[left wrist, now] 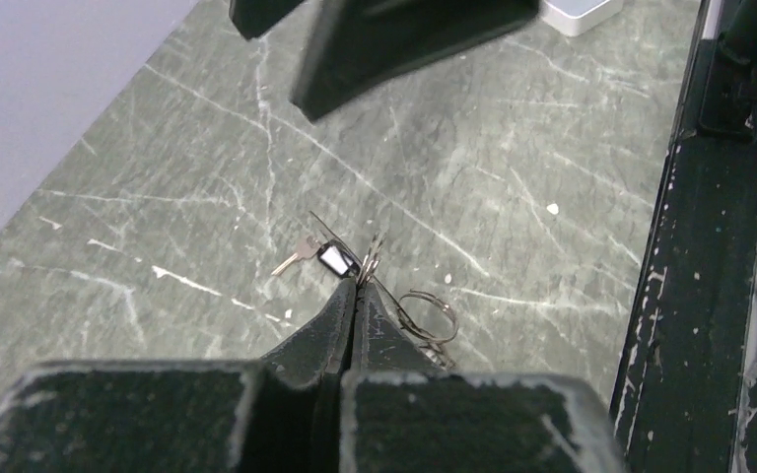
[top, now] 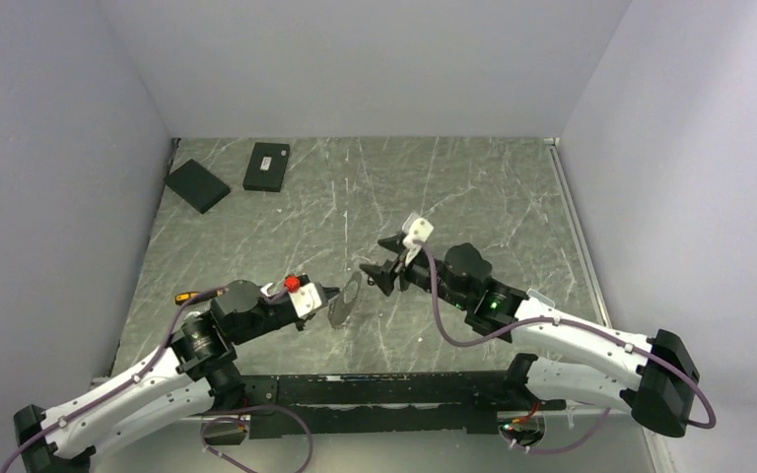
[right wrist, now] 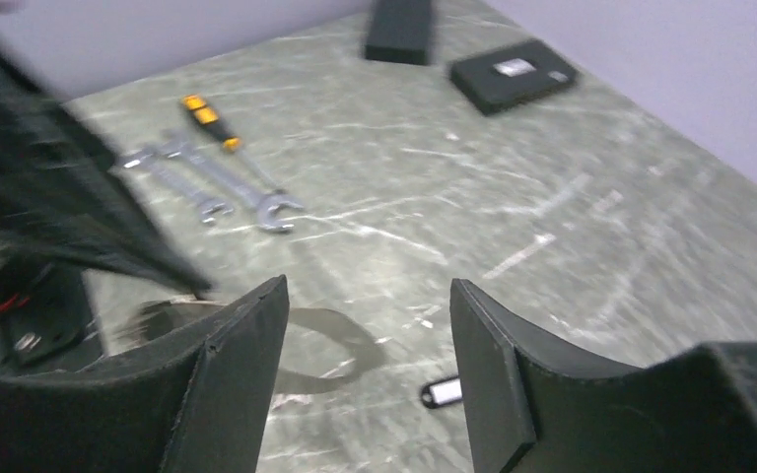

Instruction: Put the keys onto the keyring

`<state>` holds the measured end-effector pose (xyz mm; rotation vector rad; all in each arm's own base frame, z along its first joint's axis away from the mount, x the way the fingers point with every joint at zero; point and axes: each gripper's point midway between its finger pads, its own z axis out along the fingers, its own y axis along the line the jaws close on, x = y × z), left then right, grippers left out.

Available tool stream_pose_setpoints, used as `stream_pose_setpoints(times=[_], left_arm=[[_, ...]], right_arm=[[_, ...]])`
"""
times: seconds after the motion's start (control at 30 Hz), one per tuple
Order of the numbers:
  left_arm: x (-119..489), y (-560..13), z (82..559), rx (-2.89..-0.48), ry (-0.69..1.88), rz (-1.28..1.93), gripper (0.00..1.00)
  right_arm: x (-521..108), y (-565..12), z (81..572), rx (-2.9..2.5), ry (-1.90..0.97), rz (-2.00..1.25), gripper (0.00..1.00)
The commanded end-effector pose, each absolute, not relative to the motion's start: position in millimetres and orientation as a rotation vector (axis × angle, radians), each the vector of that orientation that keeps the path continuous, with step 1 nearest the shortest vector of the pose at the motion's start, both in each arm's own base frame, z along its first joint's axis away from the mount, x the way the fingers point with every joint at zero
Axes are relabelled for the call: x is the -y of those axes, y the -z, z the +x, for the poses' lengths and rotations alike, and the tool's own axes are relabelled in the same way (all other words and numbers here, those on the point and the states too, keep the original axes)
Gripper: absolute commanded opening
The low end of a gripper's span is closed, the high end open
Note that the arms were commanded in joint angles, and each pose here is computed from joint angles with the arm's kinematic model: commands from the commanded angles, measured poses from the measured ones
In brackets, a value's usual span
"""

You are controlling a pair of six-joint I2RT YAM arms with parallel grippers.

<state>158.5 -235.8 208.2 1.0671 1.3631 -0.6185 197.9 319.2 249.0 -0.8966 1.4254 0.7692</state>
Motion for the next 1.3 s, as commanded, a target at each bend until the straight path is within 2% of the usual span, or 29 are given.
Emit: stream_pose_setpoints(times=[0.0,0.07,0.17,0.23,0.43,0.7,1.2,1.27], left_arm=[[216.1,-246.5,157.4,-1.322,0.514,1.097,0.00],[204.6,-247.8,155.2,-1.328,0.473,1.106,0.00],[196.5,-248.2,152.4,-1.309,0.462,1.082,0.00],[196.2,-242.8,149.6,-1.298,0.480,1.071,0.00],[190.8,-232.6,149.8,-1.321,0.450,1.092,0.00],[190.9,-229.9,144.8,-1.306,0.478,1.088,0.00],[190.4,-228.9,142.7,-1.303,0.481,1.098,0.00],[190.3,-229.2,142.5,-1.303,0.482,1.099,0.00]], right_arm=[[-283.3,-251.5,259.6,-1.646,-0.647,-0.466,0.66],[-277.4,-229.5,280.5,-1.807,-0.649,-0.402,0.65],[-265.4,-187.9,305.5,-2.024,-0.531,-0.301,0.58],[-265.6,-166.3,313.7,-2.121,-0.478,-0.277,0.52],[-286.9,-113.5,320.4,-2.322,-0.438,-0.234,0.44],[-307.0,-72.6,318.5,-2.448,-0.404,-0.241,0.39],[-312.2,-40.4,322.1,-2.509,-0.343,-0.261,0.30],[-311.6,-37.8,322.3,-2.511,-0.337,-0.262,0.26]])
